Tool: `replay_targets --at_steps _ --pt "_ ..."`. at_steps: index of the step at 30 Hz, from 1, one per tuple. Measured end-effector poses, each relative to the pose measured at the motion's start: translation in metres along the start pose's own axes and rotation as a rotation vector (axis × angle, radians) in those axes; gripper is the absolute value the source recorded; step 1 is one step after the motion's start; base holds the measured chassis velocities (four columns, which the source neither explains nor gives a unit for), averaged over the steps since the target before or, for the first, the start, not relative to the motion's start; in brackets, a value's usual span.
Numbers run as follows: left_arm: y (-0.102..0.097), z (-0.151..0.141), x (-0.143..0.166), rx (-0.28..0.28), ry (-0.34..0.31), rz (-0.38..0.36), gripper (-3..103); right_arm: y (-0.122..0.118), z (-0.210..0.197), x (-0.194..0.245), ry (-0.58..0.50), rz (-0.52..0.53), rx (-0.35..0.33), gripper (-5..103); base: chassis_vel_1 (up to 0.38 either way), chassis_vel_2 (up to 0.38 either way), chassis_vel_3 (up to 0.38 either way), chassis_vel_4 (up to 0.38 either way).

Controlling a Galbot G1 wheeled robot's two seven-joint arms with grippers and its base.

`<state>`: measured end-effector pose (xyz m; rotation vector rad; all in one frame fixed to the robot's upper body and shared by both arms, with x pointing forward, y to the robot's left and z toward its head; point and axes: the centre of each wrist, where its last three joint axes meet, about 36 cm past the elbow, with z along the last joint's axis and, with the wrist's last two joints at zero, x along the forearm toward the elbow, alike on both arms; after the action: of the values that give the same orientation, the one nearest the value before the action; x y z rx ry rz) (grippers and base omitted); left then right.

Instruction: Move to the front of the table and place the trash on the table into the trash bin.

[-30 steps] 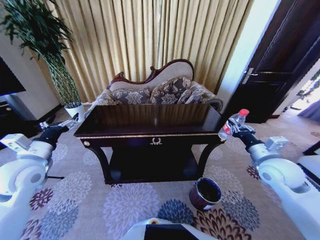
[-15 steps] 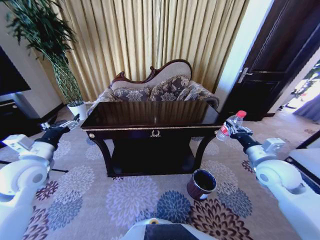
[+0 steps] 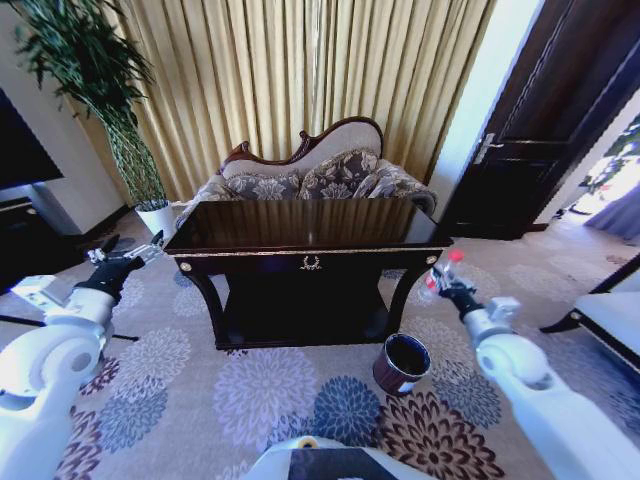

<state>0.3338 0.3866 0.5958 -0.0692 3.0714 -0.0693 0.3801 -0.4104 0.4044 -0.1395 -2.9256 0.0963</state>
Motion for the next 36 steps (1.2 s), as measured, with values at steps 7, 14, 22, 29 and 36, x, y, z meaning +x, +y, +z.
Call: replay_targets --at_steps 7,14,22,29,36 --pt "-0.002 0.0 0.001 -0.005 0.002 0.008 100 -0.016 0.073 -0.031 0.118 0.055 -0.008 22 0.0 0.0 0.0 0.0" --pt "-0.005 0.002 -0.001 -0.021 0.003 0.018 100 -0.028 0.134 -0.054 0.205 0.115 -0.008 22 0.0 0.0 0.0 0.0" --pt "-0.008 0.005 0.003 -0.017 0.001 0.021 100 -0.011 0.162 -0.102 0.178 0.148 -0.007 22 0.0 0.0 0.0 0.0" --pt "-0.004 0.002 0.005 -0.026 -0.012 0.014 100 0.0 0.186 -0.12 0.199 0.174 0.029 22 0.0 0.0 0.0 0.0" --pt "-0.003 0.002 0.005 -0.024 -0.019 0.011 100 -0.007 0.193 -0.121 0.206 0.19 0.067 22 0.0 0.0 0.0 0.0"
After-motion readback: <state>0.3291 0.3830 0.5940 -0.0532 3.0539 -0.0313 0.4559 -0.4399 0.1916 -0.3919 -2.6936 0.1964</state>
